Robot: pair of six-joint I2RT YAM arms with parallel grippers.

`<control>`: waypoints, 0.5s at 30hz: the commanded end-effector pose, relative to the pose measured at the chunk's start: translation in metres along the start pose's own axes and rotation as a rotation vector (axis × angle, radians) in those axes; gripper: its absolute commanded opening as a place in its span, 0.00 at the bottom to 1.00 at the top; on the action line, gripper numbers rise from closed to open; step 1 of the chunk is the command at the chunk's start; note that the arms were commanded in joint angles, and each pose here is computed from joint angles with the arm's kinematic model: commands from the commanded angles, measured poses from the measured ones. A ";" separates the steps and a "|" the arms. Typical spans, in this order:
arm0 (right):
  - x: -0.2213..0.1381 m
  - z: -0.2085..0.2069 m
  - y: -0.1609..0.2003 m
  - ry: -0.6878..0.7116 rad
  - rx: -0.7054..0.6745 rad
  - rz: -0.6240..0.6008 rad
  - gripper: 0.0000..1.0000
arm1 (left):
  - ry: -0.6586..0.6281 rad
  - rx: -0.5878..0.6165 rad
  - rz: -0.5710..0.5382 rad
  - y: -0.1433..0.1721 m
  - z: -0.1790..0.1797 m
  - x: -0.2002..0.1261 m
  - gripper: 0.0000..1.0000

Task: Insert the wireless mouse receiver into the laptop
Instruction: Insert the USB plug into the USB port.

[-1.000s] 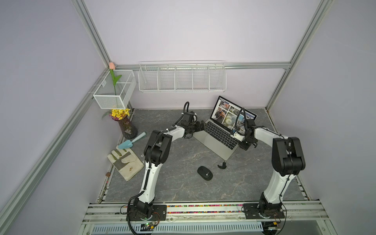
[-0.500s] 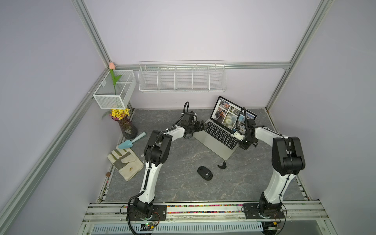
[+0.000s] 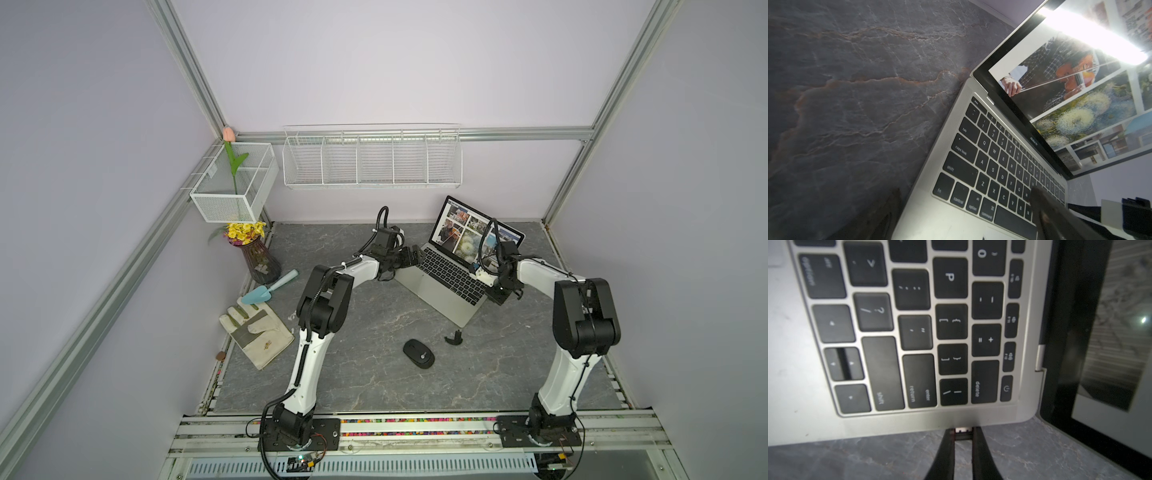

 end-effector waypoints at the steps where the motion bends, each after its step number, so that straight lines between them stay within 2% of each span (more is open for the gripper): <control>1: 0.005 0.007 -0.034 -0.013 -0.095 -0.125 0.07 | -0.168 -0.108 0.258 0.072 0.052 0.030 0.99; 4: 0.009 0.002 -0.037 0.002 -0.062 -0.114 0.07 | -0.166 -0.107 0.261 0.073 0.051 0.030 0.99; 6: 0.008 0.001 -0.035 0.000 -0.057 -0.107 0.15 | -0.177 -0.103 0.251 0.071 0.051 0.028 0.99; 8: 0.003 0.003 -0.032 -0.016 -0.061 -0.109 0.33 | -0.182 -0.103 0.238 0.068 0.051 0.025 0.99; 13: -0.028 0.004 -0.015 0.010 -0.028 -0.147 0.54 | -0.173 -0.116 0.206 0.059 0.053 0.016 0.99; 15: -0.045 0.005 -0.008 0.035 0.023 -0.173 0.67 | -0.172 -0.114 0.197 0.055 0.054 0.013 0.99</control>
Point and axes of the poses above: each gripper's point midway between its finger pads, its own x axis out along the fingers, its own z axis along the line the jaws close on, y = z × x, the point moved 7 cm from there along -x, back along the fingers, and after that the axes turned 13 degrees about -x, right-handed, at the moved point
